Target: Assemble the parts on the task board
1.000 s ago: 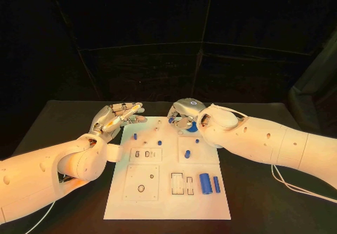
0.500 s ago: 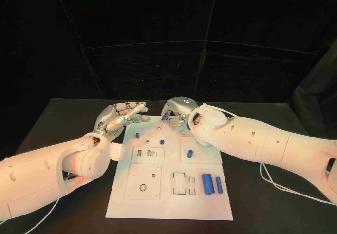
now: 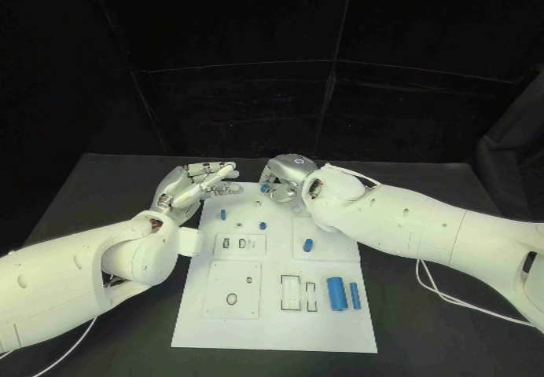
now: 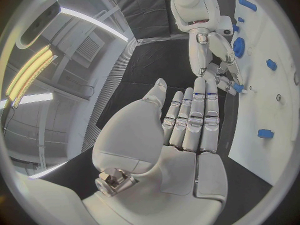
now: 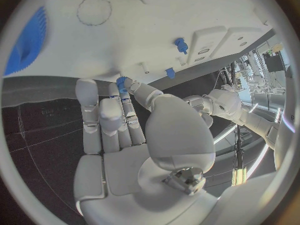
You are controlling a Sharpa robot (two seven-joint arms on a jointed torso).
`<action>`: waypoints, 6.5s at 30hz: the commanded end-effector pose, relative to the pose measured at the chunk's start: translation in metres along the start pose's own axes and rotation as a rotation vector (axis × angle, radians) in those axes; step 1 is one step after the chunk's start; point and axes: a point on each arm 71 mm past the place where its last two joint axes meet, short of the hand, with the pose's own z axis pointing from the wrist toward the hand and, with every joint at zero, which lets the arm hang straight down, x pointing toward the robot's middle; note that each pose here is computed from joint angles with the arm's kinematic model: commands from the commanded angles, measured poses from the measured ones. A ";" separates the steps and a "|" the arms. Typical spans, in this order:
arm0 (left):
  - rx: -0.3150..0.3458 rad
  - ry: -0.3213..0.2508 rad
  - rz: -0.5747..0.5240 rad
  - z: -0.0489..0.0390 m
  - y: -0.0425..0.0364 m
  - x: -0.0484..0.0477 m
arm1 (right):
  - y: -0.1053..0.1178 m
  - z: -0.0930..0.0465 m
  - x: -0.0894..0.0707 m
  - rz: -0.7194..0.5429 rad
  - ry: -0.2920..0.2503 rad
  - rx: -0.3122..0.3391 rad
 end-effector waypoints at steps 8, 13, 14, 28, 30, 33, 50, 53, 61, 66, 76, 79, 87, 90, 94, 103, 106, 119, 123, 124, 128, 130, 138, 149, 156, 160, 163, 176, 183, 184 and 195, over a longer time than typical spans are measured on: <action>0.005 0.011 -0.009 0.0011 -0.0007 0.0011 | 0.002 0.004 0.003 -0.008 0.021 0.003; 0.000 0.011 -0.009 0.0011 -0.0004 0.0010 | 0.003 0.005 0.002 -0.007 0.000 0.005; 0.000 0.011 -0.009 0.0011 -0.0004 0.0009 | 0.003 0.006 0.002 -0.007 -0.001 0.005; -0.007 0.012 -0.010 0.0012 0.0001 -0.0004 | 0.000 -0.001 -0.004 0.003 -0.053 0.010; -0.007 0.012 -0.010 0.0011 0.0000 -0.0009 | -0.004 -0.006 -0.007 0.010 -0.064 0.013; -0.007 0.009 -0.009 0.0005 -0.0003 -0.0025 | -0.015 -0.022 -0.014 0.035 -0.079 0.029; -0.011 0.004 -0.006 0.0008 0.0003 -0.0065 | -0.086 -0.096 -0.029 0.240 0.124 0.323; -0.011 0.007 -0.007 0.0011 0.0006 -0.0061 | -0.088 -0.096 -0.027 0.233 0.140 0.343; -0.014 0.010 -0.009 0.0012 0.0011 -0.0057 | -0.090 -0.088 -0.023 0.215 0.158 0.364; -0.015 0.011 -0.009 0.0011 0.0013 -0.0060 | -0.089 -0.084 -0.021 0.202 0.159 0.371; -0.018 0.011 -0.010 0.0011 0.0018 -0.0066 | -0.087 -0.080 -0.019 0.176 0.175 0.371; -0.019 0.011 -0.010 0.0011 0.0019 -0.0068 | -0.086 -0.080 -0.018 0.168 0.178 0.367; -0.023 0.015 -0.012 0.0010 0.0024 -0.0068 | -0.082 -0.078 -0.019 0.138 0.172 0.353; -0.025 0.017 -0.013 0.0010 0.0026 -0.0068 | -0.081 -0.077 -0.020 0.095 0.158 0.344; -0.026 0.017 -0.013 0.0010 0.0028 -0.0070 | -0.078 -0.075 -0.022 0.021 0.130 0.321; -0.028 0.019 -0.014 0.0010 0.0032 -0.0077 | -0.062 -0.071 -0.028 -0.015 0.050 0.255; -0.029 0.019 -0.014 0.0009 0.0031 -0.0079 | -0.056 -0.071 -0.031 -0.002 0.014 0.232; -0.028 0.016 -0.012 0.0007 0.0030 -0.0099 | -0.011 -0.060 -0.034 0.083 -0.057 0.120; -0.027 0.011 -0.009 0.0011 0.0030 -0.0112 | 0.001 -0.049 -0.029 0.077 -0.039 0.109; -0.027 0.011 -0.009 0.0013 0.0031 -0.0114 | 0.005 -0.046 -0.027 0.076 -0.034 0.105; -0.026 0.009 -0.007 0.0019 0.0033 -0.0112 | 0.017 -0.034 -0.022 0.069 -0.012 0.094; -0.026 0.009 -0.007 0.0022 0.0035 -0.0110 | 0.022 -0.029 -0.018 0.062 0.002 0.091; -0.024 0.007 -0.005 0.0023 0.0033 -0.0111 | 0.032 -0.015 -0.010 0.035 0.043 0.092; -0.023 0.007 -0.006 0.0023 0.0032 -0.0107 | 0.036 -0.009 -0.003 0.003 0.088 0.097; -0.023 0.004 -0.004 0.0028 0.0034 -0.0121 | 0.037 -0.008 -0.001 -0.009 0.094 0.096; -0.023 0.004 -0.003 0.0030 0.0035 -0.0124 | 0.036 -0.008 0.000 -0.012 0.094 0.102; -0.023 0.004 -0.003 0.0031 0.0036 -0.0125 | 0.034 -0.007 0.000 -0.014 0.092 0.108; -0.025 0.003 -0.002 0.0033 0.0038 -0.0129 | 0.032 -0.008 0.005 0.000 0.148 0.093; -0.026 0.002 -0.002 0.0032 0.0039 -0.0132 | 0.030 -0.010 0.006 0.020 0.174 0.091; -0.026 0.002 -0.002 0.0032 0.0039 -0.0132 | 0.030 -0.010 0.005 0.024 0.166 0.091; -0.027 -0.001 0.000 0.0033 0.0040 -0.0142 | 0.026 -0.013 -0.005 0.049 0.033 0.085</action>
